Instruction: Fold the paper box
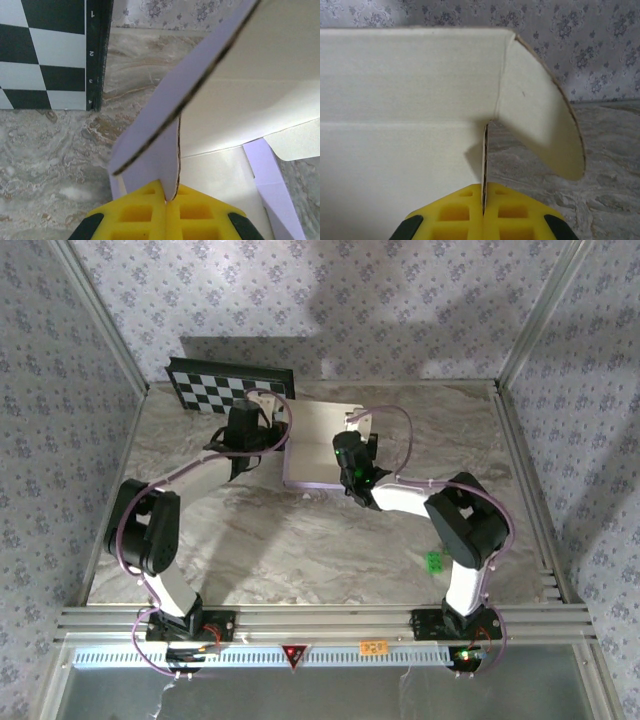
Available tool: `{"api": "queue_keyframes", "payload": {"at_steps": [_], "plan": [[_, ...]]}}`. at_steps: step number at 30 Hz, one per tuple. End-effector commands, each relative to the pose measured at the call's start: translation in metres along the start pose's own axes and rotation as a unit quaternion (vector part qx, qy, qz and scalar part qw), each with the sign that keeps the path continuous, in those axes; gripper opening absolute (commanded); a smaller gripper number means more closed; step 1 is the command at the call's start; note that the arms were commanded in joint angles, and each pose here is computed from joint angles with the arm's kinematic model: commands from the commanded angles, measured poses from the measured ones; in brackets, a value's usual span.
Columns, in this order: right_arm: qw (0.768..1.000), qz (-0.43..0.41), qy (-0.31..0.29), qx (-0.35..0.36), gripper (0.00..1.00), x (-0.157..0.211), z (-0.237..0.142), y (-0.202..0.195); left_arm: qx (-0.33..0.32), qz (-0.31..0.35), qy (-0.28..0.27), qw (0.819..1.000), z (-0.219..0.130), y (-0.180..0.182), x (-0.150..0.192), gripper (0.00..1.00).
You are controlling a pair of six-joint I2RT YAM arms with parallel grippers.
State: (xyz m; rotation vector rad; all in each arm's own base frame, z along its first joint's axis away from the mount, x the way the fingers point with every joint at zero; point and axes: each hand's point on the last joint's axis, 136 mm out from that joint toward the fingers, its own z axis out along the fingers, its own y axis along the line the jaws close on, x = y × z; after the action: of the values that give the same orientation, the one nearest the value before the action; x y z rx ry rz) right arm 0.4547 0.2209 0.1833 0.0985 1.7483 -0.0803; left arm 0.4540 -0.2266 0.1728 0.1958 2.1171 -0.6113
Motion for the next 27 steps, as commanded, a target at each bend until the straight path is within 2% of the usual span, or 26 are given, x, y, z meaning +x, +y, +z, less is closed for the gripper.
{"api": "queue_keyframes", "payload": {"at_steps": [1,10,22,27], "plan": [[0.999,0.003,-0.037,-0.036,0.00,-0.014,-0.001,0.028,0.079,0.007,-0.043,0.996,0.002,-0.041,-0.028,0.06],[0.999,-0.006,-0.021,-0.025,0.00,0.029,-0.011,0.022,0.078,0.000,-0.033,0.996,0.001,-0.029,0.008,0.05],[0.998,-0.039,-0.055,-0.011,0.00,0.045,-0.037,0.020,0.067,0.005,-0.030,0.997,-0.016,-0.025,0.045,0.05],[0.997,-0.047,-0.062,-0.013,0.00,0.058,-0.050,0.018,0.034,0.007,-0.020,0.999,-0.026,-0.013,0.066,0.05]]}}
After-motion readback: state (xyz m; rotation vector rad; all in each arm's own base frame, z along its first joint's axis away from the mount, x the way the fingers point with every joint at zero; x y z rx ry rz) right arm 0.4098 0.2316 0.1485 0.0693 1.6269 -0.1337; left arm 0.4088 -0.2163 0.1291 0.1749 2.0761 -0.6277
